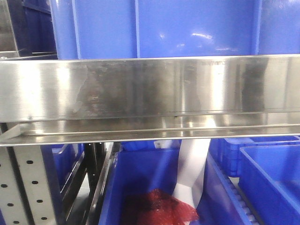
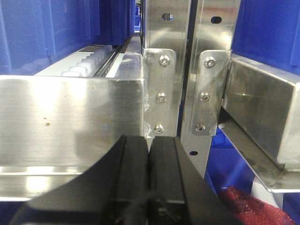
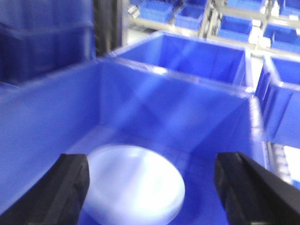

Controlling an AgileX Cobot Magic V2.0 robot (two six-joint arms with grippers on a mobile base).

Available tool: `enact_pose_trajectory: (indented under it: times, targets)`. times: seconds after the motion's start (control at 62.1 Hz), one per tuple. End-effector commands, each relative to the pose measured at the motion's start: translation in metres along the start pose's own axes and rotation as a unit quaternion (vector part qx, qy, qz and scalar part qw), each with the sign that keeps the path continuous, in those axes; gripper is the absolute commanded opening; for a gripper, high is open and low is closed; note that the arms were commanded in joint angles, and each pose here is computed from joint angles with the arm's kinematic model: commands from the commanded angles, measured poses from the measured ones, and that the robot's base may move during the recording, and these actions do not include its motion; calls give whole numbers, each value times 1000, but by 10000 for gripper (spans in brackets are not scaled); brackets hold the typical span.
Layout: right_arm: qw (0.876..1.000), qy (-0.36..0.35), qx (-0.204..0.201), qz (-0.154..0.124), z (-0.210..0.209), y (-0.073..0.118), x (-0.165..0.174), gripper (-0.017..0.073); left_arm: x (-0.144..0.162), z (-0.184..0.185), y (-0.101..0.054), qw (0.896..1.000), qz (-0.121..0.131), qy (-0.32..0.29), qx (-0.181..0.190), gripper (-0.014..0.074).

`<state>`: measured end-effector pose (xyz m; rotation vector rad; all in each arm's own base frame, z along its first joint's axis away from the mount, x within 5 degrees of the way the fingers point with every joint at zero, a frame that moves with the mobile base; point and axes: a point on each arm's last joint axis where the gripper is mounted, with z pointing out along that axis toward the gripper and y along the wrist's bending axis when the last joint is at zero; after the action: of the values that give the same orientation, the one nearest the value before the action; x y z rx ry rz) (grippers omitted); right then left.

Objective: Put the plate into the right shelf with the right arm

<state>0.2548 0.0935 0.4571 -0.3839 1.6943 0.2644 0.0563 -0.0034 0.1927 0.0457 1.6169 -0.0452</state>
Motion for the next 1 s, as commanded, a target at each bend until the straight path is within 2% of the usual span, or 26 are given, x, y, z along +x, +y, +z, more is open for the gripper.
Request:
enact_pose_trajectory:
  times: [0.0,0.113,0.193,0.322,0.403,0.467,0.676,0.982]
  targets:
    - [998,-64,7,-3,-47,0,-31,631,-5,0,0,999,-5,-41,-2,-47]
    - [998,-54,4,19,-84,1,-35,624,-5,0,0,999,-5,-41,-2,-47]
    - [999,-39,4,28,-110,2,-34,559,-5,0,0,999,-5,-41,-2,-47]
    - [1000,-8,1,23,-147,6,-28,353,-5,0,0,999,-5,-41,-2,-47]
    - [1000,-1,-5,18,-170,11,-25,163,-5,0,0,999,-5,-41,-2,-47]
    - [1000,-5,-7,14,-187,14,-23,45,-5,0,0,999,-5,-41,-2,-47]
    - [999,-36,2,0,-221,18,-22,57,-5,0,0,999,-5,-41,-2,-47]
    - [999,-35,2,0,-221,18,-22,57,-5,0,0,999,-5,-41,-2,-47]
